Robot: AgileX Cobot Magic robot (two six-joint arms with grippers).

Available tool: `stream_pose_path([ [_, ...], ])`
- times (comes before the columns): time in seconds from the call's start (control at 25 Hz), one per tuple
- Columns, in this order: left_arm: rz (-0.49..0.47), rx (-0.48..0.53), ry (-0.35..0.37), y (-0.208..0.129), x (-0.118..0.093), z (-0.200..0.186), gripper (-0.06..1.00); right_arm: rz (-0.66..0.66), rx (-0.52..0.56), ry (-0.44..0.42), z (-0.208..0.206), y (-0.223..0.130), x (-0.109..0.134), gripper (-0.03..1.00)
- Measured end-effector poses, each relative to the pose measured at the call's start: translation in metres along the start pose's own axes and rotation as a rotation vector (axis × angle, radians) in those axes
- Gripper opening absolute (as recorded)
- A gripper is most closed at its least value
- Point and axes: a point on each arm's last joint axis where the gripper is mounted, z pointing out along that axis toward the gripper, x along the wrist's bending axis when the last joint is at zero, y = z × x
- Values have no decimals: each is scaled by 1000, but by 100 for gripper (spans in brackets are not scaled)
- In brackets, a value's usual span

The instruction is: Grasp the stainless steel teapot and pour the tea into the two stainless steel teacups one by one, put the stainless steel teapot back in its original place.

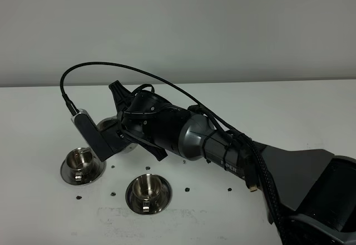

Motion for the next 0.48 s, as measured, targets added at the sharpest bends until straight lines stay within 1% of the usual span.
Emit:
stream_pose_path([
  [0.48, 0, 0, 0, 0, 0, 0, 57, -44, 27, -30, 0, -3, -3, 20],
])
